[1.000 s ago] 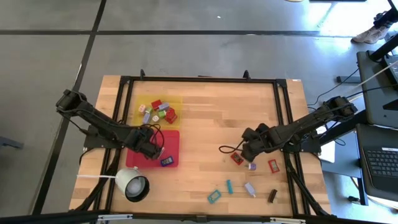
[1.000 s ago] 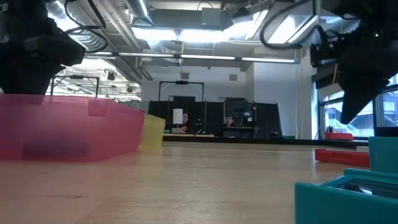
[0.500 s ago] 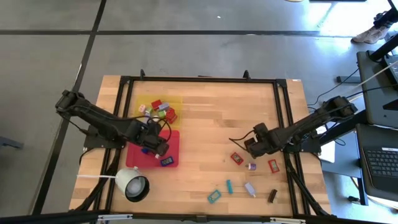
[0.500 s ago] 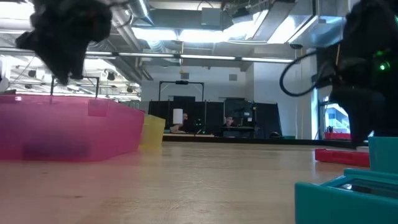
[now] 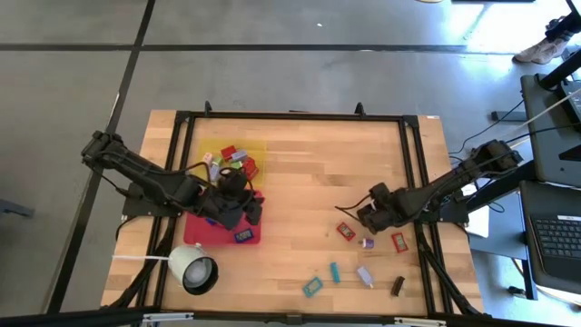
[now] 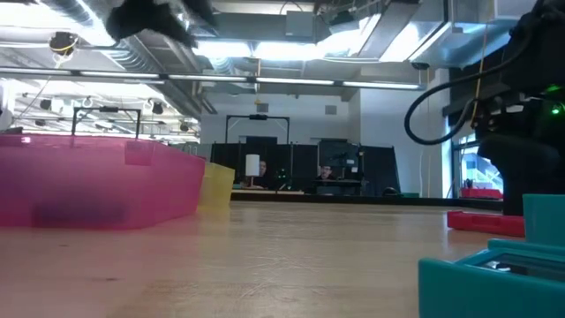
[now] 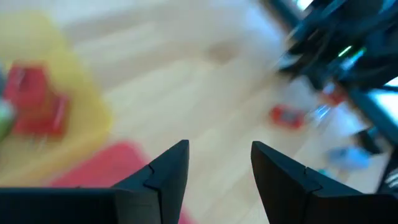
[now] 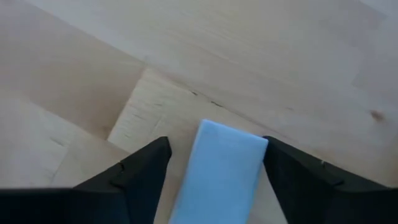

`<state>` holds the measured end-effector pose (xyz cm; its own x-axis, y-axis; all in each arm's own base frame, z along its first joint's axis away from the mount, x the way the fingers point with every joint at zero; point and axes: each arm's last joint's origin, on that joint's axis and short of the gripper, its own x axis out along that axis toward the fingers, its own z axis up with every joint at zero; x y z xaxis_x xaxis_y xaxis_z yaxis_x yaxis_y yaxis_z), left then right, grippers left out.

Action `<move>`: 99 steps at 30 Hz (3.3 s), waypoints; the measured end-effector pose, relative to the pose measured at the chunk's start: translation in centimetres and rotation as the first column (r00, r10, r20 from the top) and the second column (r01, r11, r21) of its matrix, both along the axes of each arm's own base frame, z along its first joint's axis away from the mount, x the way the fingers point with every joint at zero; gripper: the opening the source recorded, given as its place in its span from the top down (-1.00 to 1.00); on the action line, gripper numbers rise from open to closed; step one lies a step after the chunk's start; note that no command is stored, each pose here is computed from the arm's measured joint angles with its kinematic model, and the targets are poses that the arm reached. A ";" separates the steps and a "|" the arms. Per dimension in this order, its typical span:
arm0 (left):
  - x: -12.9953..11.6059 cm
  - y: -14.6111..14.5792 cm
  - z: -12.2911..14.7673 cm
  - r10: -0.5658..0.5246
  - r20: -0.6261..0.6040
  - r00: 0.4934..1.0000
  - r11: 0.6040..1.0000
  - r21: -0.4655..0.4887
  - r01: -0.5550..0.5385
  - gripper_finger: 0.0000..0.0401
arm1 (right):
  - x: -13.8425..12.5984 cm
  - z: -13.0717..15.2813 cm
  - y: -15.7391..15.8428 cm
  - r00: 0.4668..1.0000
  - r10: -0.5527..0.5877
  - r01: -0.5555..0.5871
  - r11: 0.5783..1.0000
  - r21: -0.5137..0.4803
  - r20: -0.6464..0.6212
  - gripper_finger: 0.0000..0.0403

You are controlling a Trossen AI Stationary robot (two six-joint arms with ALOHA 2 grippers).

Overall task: Pick & Place Office items
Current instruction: Put the white timer into the red bin

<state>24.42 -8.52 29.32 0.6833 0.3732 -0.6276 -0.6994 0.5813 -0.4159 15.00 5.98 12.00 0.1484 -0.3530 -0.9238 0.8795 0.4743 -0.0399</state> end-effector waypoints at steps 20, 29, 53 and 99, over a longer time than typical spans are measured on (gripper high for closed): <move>2.6 2.3 0.6 0.257 0.234 0.938 0.931 0.198 -0.305 0.08 | 2.6 1.4 1.3 0.857 0.516 -0.499 0.828 -0.257 -0.003 0.17; 5.1 4.9 -2.3 0.314 0.125 0.941 0.940 0.101 -0.327 -0.11 | 5.9 4.5 2.4 0.748 0.663 -0.553 0.643 -0.530 0.023 0.21; 10.3 5.0 -3.9 -0.051 0.216 0.975 0.997 -0.049 0.063 -0.19 | 13.2 7.4 1.3 0.575 0.817 -0.531 0.331 -0.780 -0.045 0.19; 10.3 5.8 -4.1 -0.163 0.139 0.977 0.987 0.032 0.160 0.65 | 18.3 8.0 2.7 0.591 0.783 -0.556 0.223 -0.801 -0.193 -0.32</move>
<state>34.68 -2.75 25.18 0.8167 0.2623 -0.5140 -0.5306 0.6916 -0.4901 33.31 8.71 20.02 0.8238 -0.4984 -0.2701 0.2792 0.7714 -0.5718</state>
